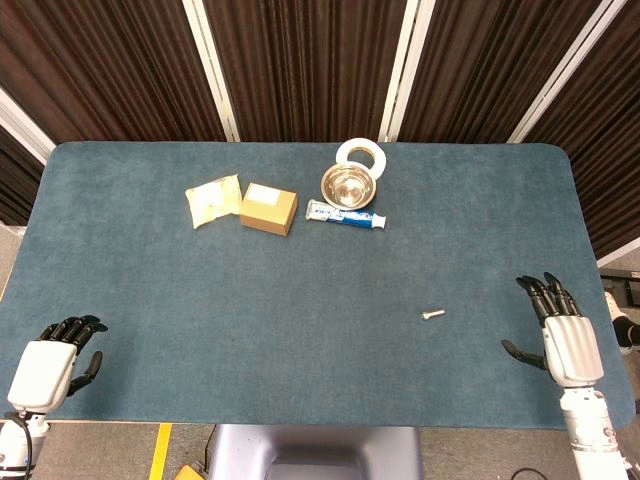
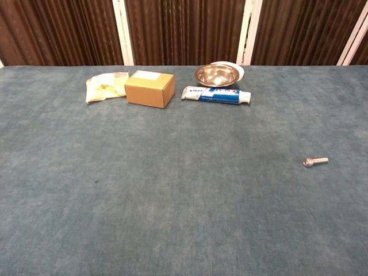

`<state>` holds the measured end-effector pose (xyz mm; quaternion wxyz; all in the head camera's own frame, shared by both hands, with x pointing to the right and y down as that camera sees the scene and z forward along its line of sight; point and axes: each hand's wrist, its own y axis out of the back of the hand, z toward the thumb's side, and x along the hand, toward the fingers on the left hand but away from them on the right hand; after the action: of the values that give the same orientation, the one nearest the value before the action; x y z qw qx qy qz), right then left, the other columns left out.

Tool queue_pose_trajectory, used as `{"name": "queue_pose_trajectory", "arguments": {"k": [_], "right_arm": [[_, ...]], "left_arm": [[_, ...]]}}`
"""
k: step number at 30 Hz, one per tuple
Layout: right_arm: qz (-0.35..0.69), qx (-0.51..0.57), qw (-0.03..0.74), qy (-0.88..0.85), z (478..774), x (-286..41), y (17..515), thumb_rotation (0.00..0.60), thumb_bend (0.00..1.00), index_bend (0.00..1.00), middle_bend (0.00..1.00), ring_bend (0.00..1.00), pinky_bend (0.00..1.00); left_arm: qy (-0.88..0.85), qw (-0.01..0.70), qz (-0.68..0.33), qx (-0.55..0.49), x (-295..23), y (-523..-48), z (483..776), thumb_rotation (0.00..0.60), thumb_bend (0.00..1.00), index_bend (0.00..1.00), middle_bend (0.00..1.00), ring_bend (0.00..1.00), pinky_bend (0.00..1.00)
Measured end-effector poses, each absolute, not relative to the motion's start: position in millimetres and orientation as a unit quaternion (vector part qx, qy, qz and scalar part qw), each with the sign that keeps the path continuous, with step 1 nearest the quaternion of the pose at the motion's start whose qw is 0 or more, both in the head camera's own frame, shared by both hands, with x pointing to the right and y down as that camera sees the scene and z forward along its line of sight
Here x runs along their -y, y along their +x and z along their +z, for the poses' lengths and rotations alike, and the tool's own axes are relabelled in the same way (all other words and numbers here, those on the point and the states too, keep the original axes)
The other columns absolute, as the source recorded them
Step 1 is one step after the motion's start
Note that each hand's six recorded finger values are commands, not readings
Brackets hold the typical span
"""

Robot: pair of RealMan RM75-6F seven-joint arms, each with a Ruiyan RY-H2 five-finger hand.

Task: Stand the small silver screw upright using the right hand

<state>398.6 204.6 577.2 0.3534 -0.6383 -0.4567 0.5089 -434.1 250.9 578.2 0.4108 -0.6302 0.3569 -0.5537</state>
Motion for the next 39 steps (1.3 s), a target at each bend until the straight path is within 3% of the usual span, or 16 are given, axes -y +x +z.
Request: {"name": "queue_pose_trajectory", "arguments": {"k": [8, 9, 12, 14, 20, 31, 39], "right_arm": [[0.511, 0.46, 0.341, -0.641, 578, -206, 400, 0.6, 0.22, 0.27, 0.25, 0.14, 0.28], [0.511, 0.46, 0.339, -0.642, 578, -206, 400, 0.6, 0.22, 0.29, 0.27, 0.17, 0.28], [0.514, 0.457, 0.339, -0.642, 578, -205, 399, 0.6, 0.22, 0.38, 0.52, 0.49, 0.38], [0.52, 0.45, 0.339, -0.642, 581, -205, 399, 0.6, 0.22, 0.41, 0.66, 0.65, 0.5], [0.544, 0.403, 0.33, -0.658, 600, -200, 390, 0.6, 0.26, 0.51, 0.87, 0.85, 0.73], [0.558, 0.28, 0.352, -0.698, 656, -181, 345, 0.6, 0.43, 0.56, 0.9, 0.92, 0.82], [0.562, 0.254, 0.345, -0.708, 689, -177, 335, 0.6, 0.45, 0.57, 0.92, 0.94, 0.83]], "left_arm": [[-0.633, 0.411, -0.548, -0.36, -251, -432, 575, 0.6, 0.45, 0.35, 0.29, 0.28, 0.38], [-0.633, 0.411, -0.547, -0.362, -251, -433, 575, 0.6, 0.45, 0.35, 0.29, 0.28, 0.38], [-0.633, 0.411, -0.546, -0.365, -250, -434, 574, 0.6, 0.45, 0.36, 0.29, 0.28, 0.38], [-0.631, 0.409, -0.547, -0.368, -249, -436, 574, 0.6, 0.45, 0.36, 0.29, 0.28, 0.38], [-0.629, 0.406, -0.549, -0.373, -249, -439, 571, 0.6, 0.45, 0.36, 0.29, 0.28, 0.38], [-0.627, 0.406, -0.551, -0.372, -249, -439, 571, 0.6, 0.45, 0.36, 0.3, 0.28, 0.38], [-0.629, 0.408, -0.547, -0.373, -250, -438, 570, 0.6, 0.45, 0.36, 0.3, 0.28, 0.38]]}}
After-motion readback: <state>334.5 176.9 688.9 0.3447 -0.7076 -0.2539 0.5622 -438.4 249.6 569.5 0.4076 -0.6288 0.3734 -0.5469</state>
